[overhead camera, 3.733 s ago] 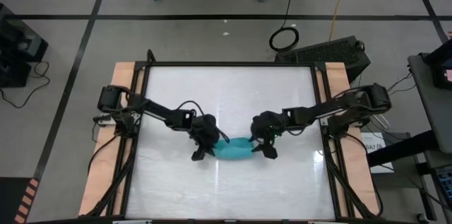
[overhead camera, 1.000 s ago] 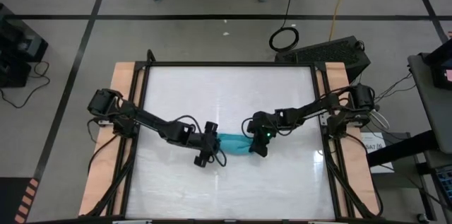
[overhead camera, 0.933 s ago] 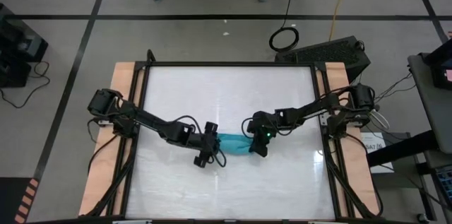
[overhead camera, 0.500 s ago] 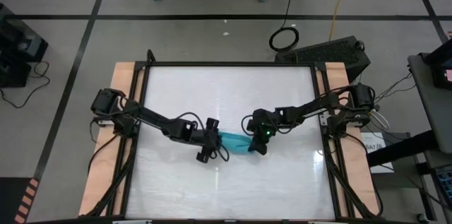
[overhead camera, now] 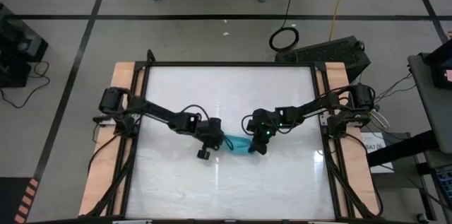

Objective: Roll towel
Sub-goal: Roll the light blue towel

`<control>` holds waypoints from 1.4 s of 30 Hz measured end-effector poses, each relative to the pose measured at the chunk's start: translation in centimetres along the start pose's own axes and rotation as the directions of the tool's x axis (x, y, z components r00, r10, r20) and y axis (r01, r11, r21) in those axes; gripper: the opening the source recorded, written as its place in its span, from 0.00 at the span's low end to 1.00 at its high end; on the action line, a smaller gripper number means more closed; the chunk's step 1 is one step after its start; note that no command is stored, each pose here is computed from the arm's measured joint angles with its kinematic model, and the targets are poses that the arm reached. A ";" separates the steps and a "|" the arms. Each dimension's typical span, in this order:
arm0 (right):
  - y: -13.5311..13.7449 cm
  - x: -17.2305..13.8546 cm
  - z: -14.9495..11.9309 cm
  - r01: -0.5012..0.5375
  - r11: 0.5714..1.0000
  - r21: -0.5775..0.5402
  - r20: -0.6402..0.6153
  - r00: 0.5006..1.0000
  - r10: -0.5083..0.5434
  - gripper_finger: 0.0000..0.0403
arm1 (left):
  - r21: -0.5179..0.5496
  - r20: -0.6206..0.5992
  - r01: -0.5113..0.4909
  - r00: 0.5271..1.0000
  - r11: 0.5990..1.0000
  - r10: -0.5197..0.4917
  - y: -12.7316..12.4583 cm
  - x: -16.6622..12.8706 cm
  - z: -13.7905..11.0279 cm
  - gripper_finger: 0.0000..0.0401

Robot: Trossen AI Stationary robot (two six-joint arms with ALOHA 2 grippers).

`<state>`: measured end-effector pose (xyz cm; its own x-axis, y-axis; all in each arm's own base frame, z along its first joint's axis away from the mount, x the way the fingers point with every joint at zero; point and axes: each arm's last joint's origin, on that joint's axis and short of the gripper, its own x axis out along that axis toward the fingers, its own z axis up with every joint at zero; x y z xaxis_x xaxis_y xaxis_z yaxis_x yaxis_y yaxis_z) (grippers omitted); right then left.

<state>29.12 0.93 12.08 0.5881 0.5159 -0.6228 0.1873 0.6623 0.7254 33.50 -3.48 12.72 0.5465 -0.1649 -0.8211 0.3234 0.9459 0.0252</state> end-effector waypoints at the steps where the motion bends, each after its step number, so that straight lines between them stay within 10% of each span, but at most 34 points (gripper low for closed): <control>1: 0.0 0.0 0.0 0.001 1.000 0.001 -0.002 1.000 -0.001 0.12 | -0.025 0.007 0.035 0.999 0.999 -0.035 0.2 0.0 -0.1 0.04; 17: 4.0 -1.6 -0.3 0.004 0.918 -0.396 0.112 0.993 0.044 0.46 | -0.321 0.027 0.299 0.951 0.898 -0.307 2.6 0.3 -1.6 0.09; 27: 7.1 -0.4 -1.6 0.104 0.767 -0.633 0.235 0.970 0.062 0.42 | -0.386 0.039 0.331 0.938 0.861 -0.343 3.4 0.1 -2.0 0.09; 42: 4.8 2.1 -2.1 0.173 0.762 -0.624 0.205 0.977 -0.054 0.32 | -0.506 0.063 0.344 0.929 0.791 -0.364 4.4 -0.2 -2.4 0.09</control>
<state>29.59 6.37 13.64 0.7261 0.3568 -0.5878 -0.2461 0.9331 0.2624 32.99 1.42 11.59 0.4391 -0.5150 -0.7362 0.0527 0.8327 -0.5512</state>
